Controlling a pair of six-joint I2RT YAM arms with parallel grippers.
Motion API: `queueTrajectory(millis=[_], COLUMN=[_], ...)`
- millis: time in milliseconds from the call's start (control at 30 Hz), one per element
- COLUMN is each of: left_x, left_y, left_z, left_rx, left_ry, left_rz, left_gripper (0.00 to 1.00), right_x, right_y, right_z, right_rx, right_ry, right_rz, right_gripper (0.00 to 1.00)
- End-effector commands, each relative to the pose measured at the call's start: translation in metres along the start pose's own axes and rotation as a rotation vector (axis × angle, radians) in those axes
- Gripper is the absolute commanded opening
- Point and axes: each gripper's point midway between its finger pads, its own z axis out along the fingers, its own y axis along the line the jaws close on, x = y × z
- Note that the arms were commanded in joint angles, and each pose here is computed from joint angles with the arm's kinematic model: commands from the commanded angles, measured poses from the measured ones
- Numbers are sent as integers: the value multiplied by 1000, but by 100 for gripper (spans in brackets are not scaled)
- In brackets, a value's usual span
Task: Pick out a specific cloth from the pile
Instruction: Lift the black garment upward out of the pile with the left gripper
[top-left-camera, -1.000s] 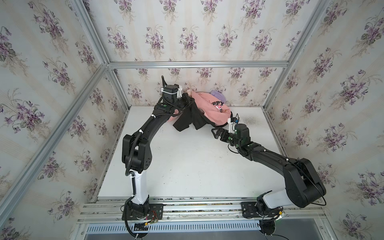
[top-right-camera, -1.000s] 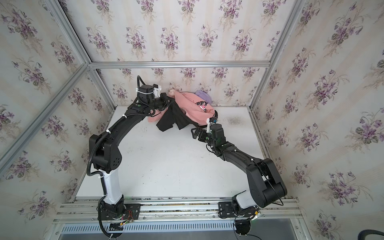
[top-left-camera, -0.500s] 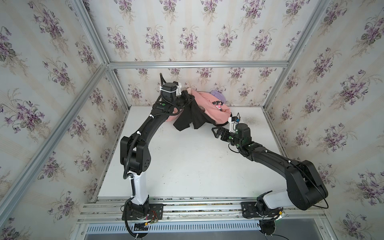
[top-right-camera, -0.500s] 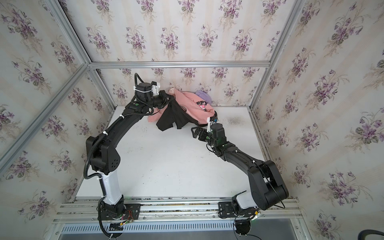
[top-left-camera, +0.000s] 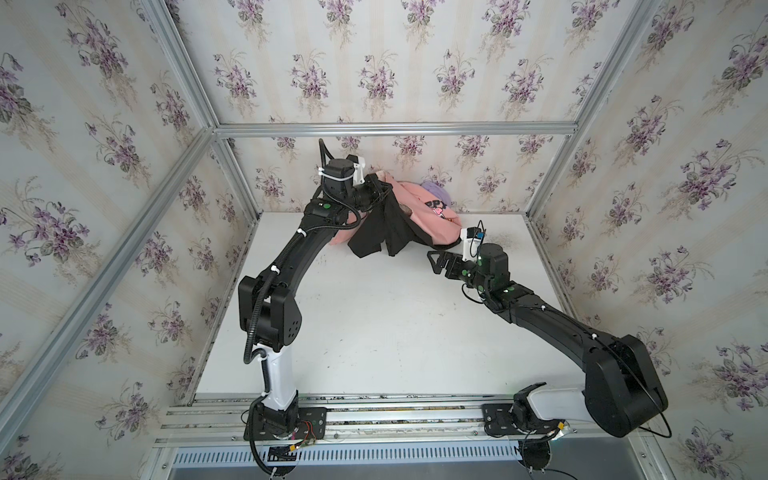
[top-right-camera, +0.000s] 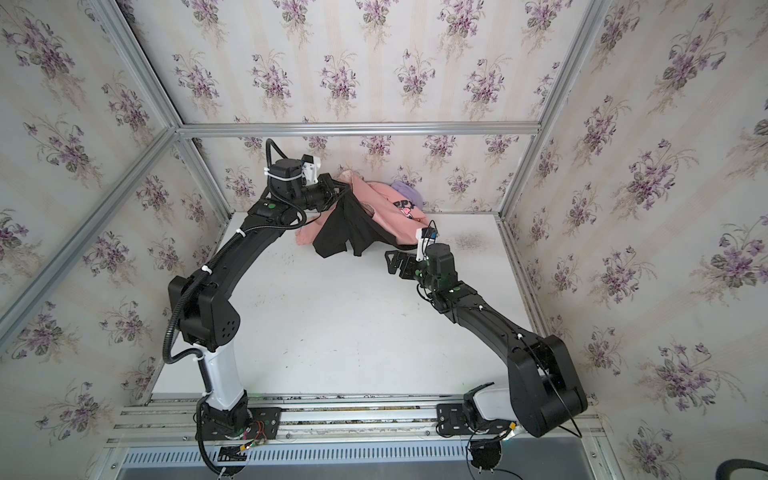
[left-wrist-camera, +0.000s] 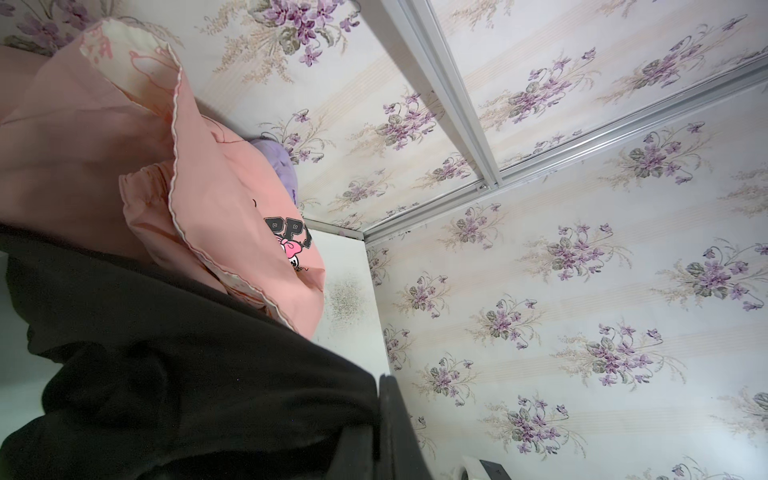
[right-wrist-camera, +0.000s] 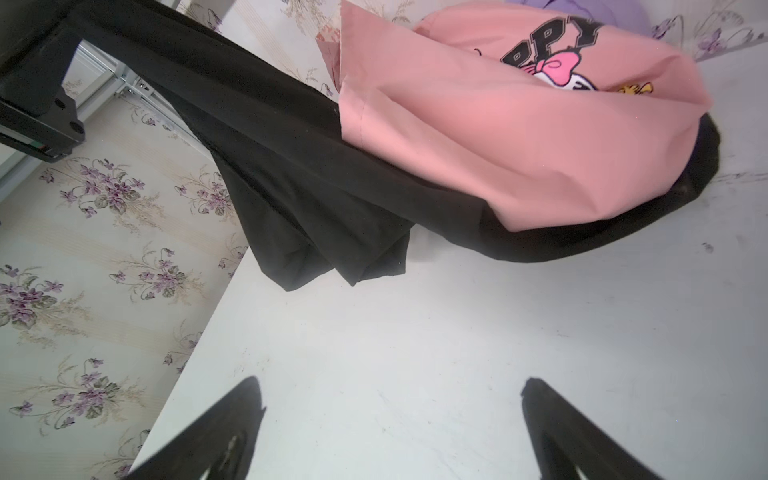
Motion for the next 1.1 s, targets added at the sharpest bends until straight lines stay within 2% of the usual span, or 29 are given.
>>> queueTrajectory(millis=[0, 633, 1067], left_x=[-15, -33, -44], left_y=[-34, -80, -106], left_z=[-11, -34, -35], left_rx=[88, 158, 230], left_ry=[-45, -109, -121], left_rz=[33, 82, 111], left_gripper=[4, 3, 2], right_x=[-16, -26, -33], right_y=[4, 10, 12], right_z=[-6, -22, -29], right_rx=[17, 17, 23], right_ry=[-52, -92, -118], right_rz=[-73, -110, -141], right_gripper=[100, 100, 100])
